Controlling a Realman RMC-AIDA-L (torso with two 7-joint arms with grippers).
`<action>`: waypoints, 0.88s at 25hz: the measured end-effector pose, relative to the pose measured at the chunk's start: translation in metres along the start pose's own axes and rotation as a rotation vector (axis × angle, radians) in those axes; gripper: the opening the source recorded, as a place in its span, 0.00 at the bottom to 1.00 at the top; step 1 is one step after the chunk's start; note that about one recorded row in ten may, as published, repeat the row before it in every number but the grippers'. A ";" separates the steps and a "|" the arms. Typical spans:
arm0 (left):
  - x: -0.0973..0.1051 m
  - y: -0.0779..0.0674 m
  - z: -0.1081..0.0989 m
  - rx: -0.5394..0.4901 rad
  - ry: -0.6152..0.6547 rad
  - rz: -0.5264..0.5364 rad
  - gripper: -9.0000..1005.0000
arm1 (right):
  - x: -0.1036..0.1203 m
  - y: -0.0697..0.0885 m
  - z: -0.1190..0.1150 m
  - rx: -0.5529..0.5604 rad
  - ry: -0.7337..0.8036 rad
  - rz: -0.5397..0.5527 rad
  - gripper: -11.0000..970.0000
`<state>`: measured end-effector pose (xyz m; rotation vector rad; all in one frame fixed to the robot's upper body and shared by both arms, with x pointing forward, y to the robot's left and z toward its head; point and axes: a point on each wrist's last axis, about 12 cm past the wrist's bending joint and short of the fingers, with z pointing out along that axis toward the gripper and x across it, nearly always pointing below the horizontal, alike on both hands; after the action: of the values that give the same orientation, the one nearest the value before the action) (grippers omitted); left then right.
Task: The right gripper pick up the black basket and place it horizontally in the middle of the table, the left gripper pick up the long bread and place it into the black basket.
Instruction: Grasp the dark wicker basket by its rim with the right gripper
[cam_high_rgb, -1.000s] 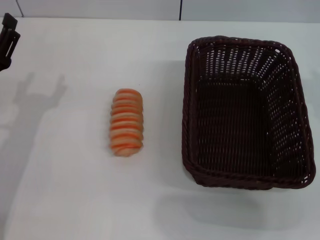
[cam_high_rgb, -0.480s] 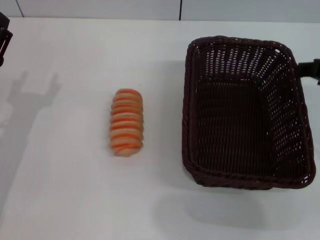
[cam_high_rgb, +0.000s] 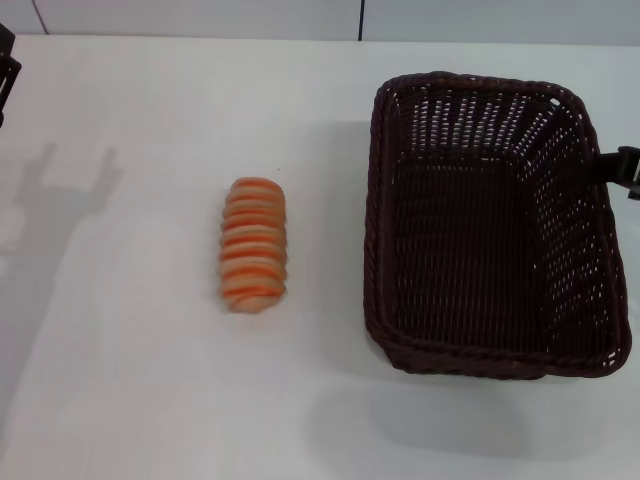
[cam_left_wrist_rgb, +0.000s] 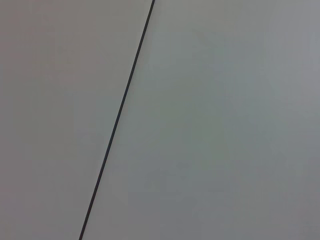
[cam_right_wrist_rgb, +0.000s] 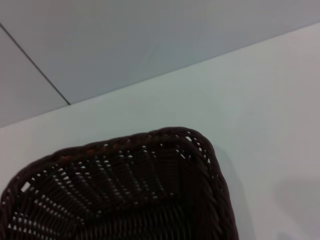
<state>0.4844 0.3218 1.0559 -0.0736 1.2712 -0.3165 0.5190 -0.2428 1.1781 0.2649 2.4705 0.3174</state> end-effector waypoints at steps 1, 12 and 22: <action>0.000 -0.001 -0.001 0.001 -0.004 0.000 0.84 | 0.000 -0.001 0.001 0.003 0.003 0.001 0.59; 0.000 -0.004 -0.002 0.003 -0.017 -0.004 0.84 | 0.005 -0.004 0.009 0.017 0.029 -0.012 0.59; 0.001 -0.005 -0.002 0.004 -0.015 -0.005 0.84 | 0.010 0.003 0.021 -0.001 0.049 -0.039 0.59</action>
<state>0.4823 0.3173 1.0556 -0.0749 1.2558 -0.3222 0.5246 -0.2337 1.1569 0.2104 2.5202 0.3123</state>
